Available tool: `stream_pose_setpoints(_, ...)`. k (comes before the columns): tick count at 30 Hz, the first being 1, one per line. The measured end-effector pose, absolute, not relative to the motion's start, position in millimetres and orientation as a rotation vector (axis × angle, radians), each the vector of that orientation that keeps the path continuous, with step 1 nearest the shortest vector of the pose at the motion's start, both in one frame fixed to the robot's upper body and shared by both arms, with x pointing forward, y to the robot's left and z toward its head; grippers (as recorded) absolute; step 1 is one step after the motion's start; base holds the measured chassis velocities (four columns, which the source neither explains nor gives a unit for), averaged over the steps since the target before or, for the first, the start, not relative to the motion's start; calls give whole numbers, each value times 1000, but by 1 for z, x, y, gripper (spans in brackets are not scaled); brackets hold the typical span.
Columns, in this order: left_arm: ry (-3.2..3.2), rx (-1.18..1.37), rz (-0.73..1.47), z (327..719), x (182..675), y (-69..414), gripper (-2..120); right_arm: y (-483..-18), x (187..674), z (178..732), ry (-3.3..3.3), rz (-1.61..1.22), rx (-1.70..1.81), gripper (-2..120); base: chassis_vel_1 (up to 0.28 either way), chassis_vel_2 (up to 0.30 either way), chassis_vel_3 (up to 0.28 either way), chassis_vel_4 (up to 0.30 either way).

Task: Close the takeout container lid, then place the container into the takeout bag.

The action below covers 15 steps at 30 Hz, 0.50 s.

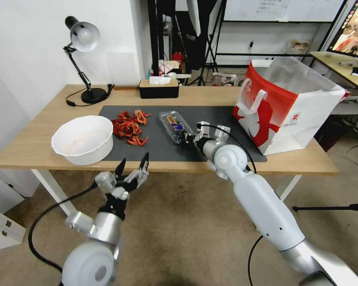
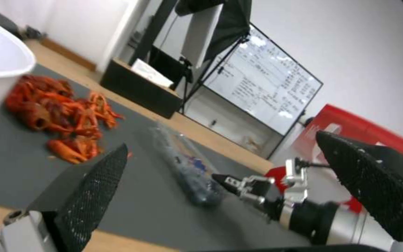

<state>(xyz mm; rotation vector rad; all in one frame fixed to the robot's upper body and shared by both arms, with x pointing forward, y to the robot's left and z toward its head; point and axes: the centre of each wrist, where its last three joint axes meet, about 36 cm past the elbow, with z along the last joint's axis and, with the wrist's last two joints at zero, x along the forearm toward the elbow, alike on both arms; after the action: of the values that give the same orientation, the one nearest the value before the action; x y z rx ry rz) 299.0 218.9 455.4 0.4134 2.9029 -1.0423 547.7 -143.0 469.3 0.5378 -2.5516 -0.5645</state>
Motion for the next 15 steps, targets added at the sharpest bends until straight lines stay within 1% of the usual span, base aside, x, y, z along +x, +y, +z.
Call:
stream_pose_setpoints(6, 2882, 419, -1174, 466, 320, 228, 100, -144, 547, 473, -2555, -563, 544, 0, 0, 0, 0, 0)
stream_pose_setpoints(10, 2901, 418, -1321, 476, 339, 236, 100, -148, 546, 475, -2557, -555, 544, 0, 0, 0, 0, 0)
stream_pose_setpoints(15, 2932, 434, -1344, 478, 352, 241, 100, -150, 546, 475, -2556, -555, 543, 0, 0, 0, 0, 0)
